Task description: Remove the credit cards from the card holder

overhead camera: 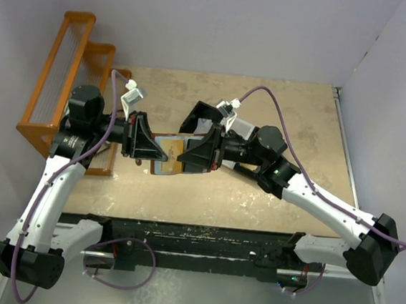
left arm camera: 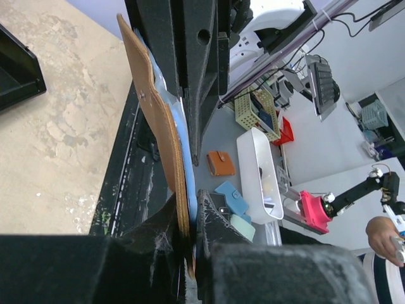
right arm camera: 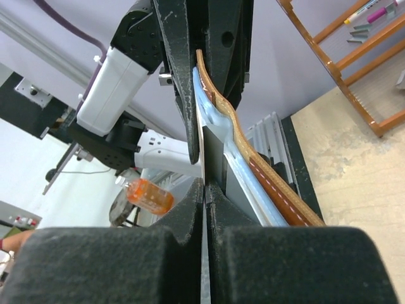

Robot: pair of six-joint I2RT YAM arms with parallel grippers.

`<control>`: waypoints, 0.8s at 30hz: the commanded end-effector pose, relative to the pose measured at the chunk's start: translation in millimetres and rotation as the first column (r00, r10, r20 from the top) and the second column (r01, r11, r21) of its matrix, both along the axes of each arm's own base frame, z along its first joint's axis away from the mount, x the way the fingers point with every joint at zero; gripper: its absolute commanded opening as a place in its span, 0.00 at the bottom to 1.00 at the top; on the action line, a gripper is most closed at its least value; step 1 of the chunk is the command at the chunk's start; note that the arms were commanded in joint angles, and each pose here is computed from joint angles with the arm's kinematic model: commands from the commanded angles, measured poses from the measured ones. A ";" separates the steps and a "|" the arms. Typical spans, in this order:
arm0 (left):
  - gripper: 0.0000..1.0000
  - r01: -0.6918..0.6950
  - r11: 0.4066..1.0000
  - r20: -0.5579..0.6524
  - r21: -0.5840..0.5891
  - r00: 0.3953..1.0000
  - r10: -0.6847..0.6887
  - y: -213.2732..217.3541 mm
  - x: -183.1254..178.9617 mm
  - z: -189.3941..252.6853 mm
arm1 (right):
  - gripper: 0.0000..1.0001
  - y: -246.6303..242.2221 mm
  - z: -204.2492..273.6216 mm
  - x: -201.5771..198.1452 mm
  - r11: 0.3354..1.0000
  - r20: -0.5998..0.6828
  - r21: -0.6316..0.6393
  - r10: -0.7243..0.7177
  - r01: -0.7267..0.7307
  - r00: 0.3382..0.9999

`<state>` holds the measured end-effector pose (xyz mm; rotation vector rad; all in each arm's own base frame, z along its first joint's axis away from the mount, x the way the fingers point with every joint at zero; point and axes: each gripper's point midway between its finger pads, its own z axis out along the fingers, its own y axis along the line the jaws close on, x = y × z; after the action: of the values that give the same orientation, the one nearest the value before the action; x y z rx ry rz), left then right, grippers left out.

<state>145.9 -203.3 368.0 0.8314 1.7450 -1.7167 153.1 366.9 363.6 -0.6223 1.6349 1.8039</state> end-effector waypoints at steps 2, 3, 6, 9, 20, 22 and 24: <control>0.26 0.087 0.996 0.092 -0.033 0.992 -0.084 3.4 -21.0 20.0 | 0.00 -5.6 7.1 -9.5 0.999 0.009 0.043 0.024 -0.024 1.000; 0.31 0.089 0.995 0.099 -0.034 0.991 -0.086 3.7 -22.3 21.7 | 0.00 -6.3 7.2 -9.6 0.999 0.010 0.045 0.020 -0.021 1.000; 0.38 0.135 0.990 0.123 -0.038 0.984 -0.129 6.4 -34.5 26.7 | 0.00 -8.3 7.3 -9.0 0.999 0.009 0.049 0.006 -0.006 1.000; 0.38 0.145 0.989 0.127 -0.039 0.982 -0.139 7.2 -37.3 26.9 | 0.00 -9.6 7.6 -9.0 0.999 0.012 0.049 -0.002 0.001 1.000; 0.00 0.120 0.992 0.104 -0.037 0.988 -0.116 5.7 -31.6 23.3 | 0.00 -12.1 13.6 -8.8 0.998 0.025 0.062 -0.017 0.016 1.000; 0.00 0.117 0.992 0.106 -0.037 0.988 -0.113 5.7 -31.6 24.2 | 0.00 -13.0 14.3 -9.7 0.998 0.024 0.064 -0.017 0.015 1.000; 0.00 0.118 0.992 0.107 -0.037 0.988 -0.113 5.7 -31.9 24.4 | 0.03 -14.0 12.9 -11.0 0.998 0.021 0.063 -0.014 0.013 1.000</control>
<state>127.7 -200.1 383.5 0.9180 1.6698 -1.7346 139.3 357.9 368.5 -0.6242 1.6039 1.8409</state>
